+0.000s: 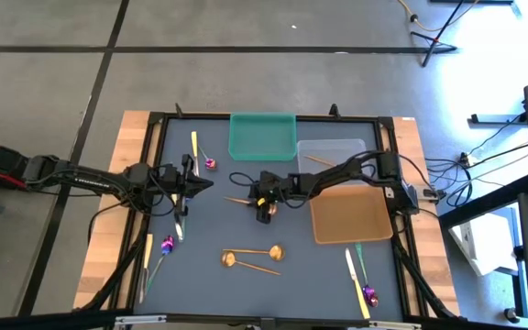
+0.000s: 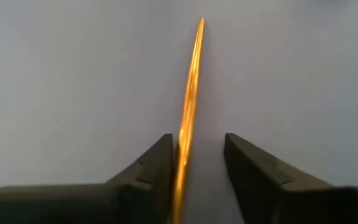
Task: Sort silverware by color (type)
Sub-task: Put the gold spoon into the transparent bin
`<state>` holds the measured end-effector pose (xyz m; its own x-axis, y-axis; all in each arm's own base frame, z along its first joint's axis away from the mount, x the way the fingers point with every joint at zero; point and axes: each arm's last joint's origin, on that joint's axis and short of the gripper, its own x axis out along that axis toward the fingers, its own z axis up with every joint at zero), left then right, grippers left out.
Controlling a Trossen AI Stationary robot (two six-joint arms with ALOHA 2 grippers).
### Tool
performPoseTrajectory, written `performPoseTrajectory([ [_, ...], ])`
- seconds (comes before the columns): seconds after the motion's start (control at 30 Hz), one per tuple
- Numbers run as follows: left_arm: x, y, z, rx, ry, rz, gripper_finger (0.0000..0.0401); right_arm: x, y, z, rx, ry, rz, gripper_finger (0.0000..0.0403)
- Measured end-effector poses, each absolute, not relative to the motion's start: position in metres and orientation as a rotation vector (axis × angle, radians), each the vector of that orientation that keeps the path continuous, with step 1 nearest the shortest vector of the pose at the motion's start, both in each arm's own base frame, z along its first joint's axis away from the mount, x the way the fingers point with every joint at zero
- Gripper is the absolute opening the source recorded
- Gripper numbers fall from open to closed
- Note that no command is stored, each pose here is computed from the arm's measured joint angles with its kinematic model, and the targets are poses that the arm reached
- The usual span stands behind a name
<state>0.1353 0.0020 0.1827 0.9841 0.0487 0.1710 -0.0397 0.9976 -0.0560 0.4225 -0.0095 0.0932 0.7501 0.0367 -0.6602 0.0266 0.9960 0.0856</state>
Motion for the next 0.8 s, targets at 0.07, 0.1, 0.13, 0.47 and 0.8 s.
performPoseTrajectory([
  [0.07, 0.135, 0.002, 0.183, -0.053, -0.176, 0.044, 0.0004, 0.423, -0.009, 0.093, 0.079, 0.723, 0.017, 0.0088],
  [0.1, 0.135, 0.002, 0.183, -0.053, -0.177, 0.044, 0.0004, 0.423, -0.009, 0.093, 0.077, 0.723, 0.018, 0.0071],
  [0.13, 0.135, 0.002, 0.183, -0.053, -0.177, 0.044, 0.0004, 0.423, -0.009, 0.093, 0.075, 0.723, 0.017, 0.0055],
  [0.47, 0.135, 0.002, 0.183, -0.082, -0.178, 0.042, 0.0004, 0.420, -0.009, 0.101, 0.024, 0.726, 0.028, 0.0024],
  [0.8, 0.135, 0.002, 0.183, -0.083, -0.179, 0.042, 0.0004, 0.403, -0.004, 0.159, -0.069, 0.728, 0.056, 0.0007],
])
